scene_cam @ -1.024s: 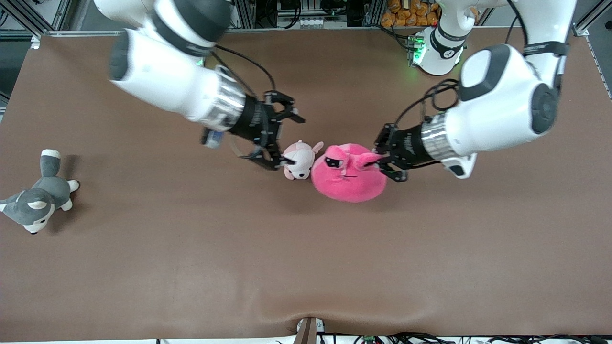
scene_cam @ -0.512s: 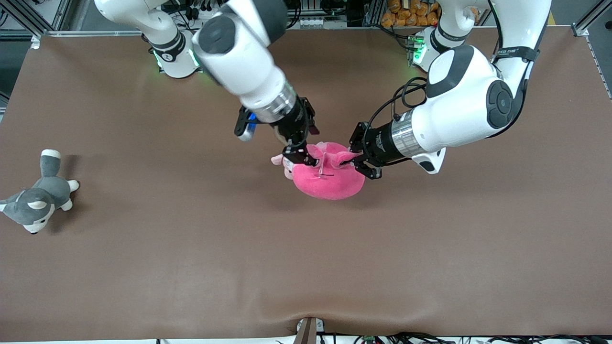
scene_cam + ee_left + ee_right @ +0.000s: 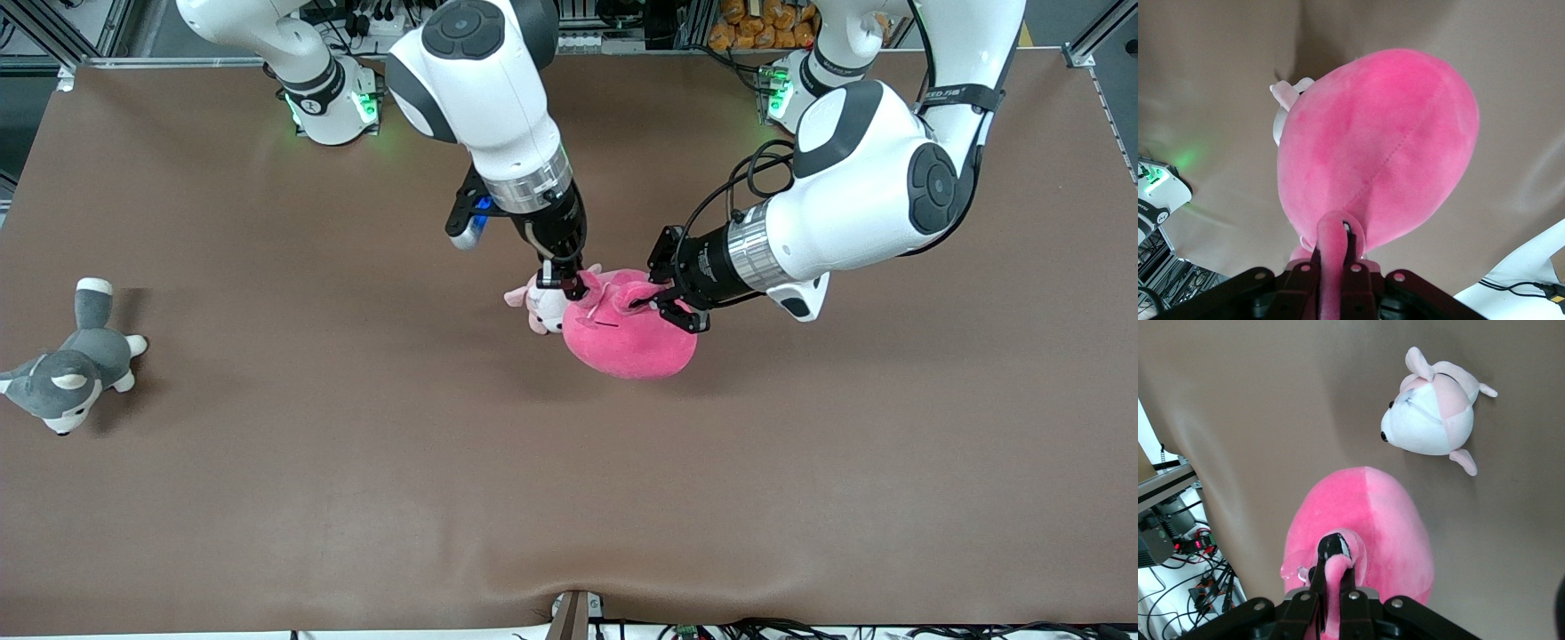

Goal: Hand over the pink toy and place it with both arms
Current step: 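Grasp the pink toy with the right gripper while the left gripper releases, then carry the pink toy beside the grey cat with the right gripper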

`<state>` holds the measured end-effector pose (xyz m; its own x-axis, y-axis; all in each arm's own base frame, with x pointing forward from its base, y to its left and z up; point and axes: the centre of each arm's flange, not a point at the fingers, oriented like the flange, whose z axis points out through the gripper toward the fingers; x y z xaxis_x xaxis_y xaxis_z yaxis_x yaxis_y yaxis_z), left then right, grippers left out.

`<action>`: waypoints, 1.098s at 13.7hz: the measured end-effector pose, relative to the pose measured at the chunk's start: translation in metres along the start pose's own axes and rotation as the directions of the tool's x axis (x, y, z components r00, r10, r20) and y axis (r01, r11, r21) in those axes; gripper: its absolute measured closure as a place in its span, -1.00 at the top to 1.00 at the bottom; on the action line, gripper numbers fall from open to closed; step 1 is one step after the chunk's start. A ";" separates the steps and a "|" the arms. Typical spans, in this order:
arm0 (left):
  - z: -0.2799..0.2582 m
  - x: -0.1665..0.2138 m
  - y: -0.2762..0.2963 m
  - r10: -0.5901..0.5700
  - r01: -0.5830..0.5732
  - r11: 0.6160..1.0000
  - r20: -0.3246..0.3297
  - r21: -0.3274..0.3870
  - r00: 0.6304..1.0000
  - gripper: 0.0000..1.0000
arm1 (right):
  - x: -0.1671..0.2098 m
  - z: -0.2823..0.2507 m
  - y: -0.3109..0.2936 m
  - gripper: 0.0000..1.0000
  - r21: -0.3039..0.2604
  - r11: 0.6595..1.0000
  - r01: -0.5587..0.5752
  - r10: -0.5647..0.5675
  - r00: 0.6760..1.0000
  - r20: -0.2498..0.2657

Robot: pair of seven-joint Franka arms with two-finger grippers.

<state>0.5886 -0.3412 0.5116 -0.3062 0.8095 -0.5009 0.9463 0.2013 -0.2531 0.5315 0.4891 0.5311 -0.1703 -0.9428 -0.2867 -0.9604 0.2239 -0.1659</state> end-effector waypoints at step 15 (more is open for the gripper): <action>-0.121 0.092 0.062 0.234 -0.261 0.959 -0.211 -0.111 0.949 1.00 | 0.213 -0.118 -0.137 -0.82 -0.206 0.977 0.055 -0.090 0.982 -0.166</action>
<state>0.6321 -0.1870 0.5501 -0.0476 0.9317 -0.3602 0.9989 0.0432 -0.0203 0.6005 0.2287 0.6036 -0.1170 -0.9870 -0.1103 -0.9931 0.1159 0.0168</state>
